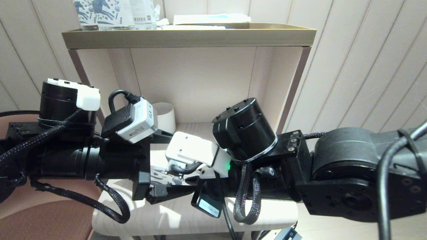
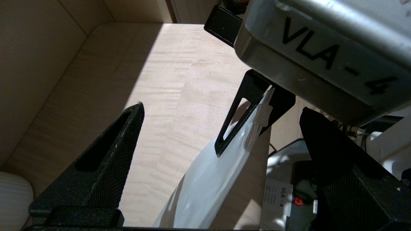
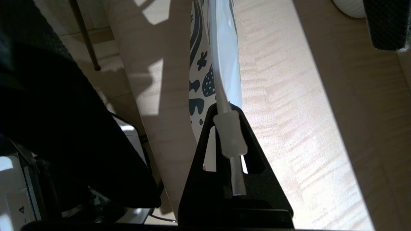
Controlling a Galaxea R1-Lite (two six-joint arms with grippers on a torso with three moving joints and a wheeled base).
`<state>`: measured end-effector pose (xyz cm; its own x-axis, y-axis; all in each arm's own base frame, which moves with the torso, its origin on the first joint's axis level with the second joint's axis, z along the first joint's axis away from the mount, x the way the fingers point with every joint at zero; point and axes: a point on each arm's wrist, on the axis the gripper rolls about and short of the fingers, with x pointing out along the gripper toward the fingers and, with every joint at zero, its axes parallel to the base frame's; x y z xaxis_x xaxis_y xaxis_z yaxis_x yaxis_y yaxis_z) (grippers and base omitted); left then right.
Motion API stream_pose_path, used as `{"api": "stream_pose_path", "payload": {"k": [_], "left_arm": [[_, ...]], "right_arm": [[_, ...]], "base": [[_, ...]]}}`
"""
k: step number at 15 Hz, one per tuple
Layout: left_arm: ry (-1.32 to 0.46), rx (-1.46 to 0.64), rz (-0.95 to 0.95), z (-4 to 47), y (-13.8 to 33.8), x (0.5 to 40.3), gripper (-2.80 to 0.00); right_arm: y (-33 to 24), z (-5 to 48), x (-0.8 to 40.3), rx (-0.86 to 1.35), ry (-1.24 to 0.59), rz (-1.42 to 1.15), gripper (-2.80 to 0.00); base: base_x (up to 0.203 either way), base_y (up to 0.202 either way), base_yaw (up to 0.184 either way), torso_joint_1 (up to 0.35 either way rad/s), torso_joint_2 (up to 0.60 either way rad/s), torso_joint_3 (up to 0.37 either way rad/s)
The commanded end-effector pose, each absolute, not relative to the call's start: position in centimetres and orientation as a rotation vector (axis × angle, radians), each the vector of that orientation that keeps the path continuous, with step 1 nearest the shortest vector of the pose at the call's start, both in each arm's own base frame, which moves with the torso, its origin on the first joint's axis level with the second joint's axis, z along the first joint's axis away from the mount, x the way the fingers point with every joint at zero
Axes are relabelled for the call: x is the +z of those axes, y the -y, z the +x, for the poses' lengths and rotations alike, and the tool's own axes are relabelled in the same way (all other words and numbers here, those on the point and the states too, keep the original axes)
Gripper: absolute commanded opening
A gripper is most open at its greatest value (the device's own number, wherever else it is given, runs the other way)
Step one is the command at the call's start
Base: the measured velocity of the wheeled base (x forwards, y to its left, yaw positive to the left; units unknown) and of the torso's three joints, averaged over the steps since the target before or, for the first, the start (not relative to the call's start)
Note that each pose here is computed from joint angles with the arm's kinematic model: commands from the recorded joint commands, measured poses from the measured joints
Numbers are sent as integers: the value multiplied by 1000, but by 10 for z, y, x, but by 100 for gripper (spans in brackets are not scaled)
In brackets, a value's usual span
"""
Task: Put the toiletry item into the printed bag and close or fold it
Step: Hand it to the other hand
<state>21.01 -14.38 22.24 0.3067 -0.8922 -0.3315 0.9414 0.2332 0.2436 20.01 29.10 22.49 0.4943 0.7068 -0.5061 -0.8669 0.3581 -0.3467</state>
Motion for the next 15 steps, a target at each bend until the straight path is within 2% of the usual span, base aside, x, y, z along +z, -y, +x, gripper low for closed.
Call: {"api": "stream_pose_path", "payload": {"k": [1, 5, 6, 15], "left_arm": [[-132, -1271, 436, 210, 145, 221, 0], [-128, -1270, 435, 210, 145, 222, 0], [-128, -1271, 435, 210, 145, 222, -280], [-140, -1304, 435, 209, 145, 216, -280]], "right_arm": [[-292, 200, 224, 1035, -289, -634, -280], [-293, 201, 224, 1035, -289, -633, -280], [-293, 201, 223, 1035, -291, -634, -280], [-292, 202, 223, 1031, -292, -634, -280]], "base": [[0, 0, 0, 0, 0, 0], [0, 0, 0, 0, 0, 0], [0, 0, 0, 0, 0, 0], [0, 0, 0, 0, 0, 0]]}}
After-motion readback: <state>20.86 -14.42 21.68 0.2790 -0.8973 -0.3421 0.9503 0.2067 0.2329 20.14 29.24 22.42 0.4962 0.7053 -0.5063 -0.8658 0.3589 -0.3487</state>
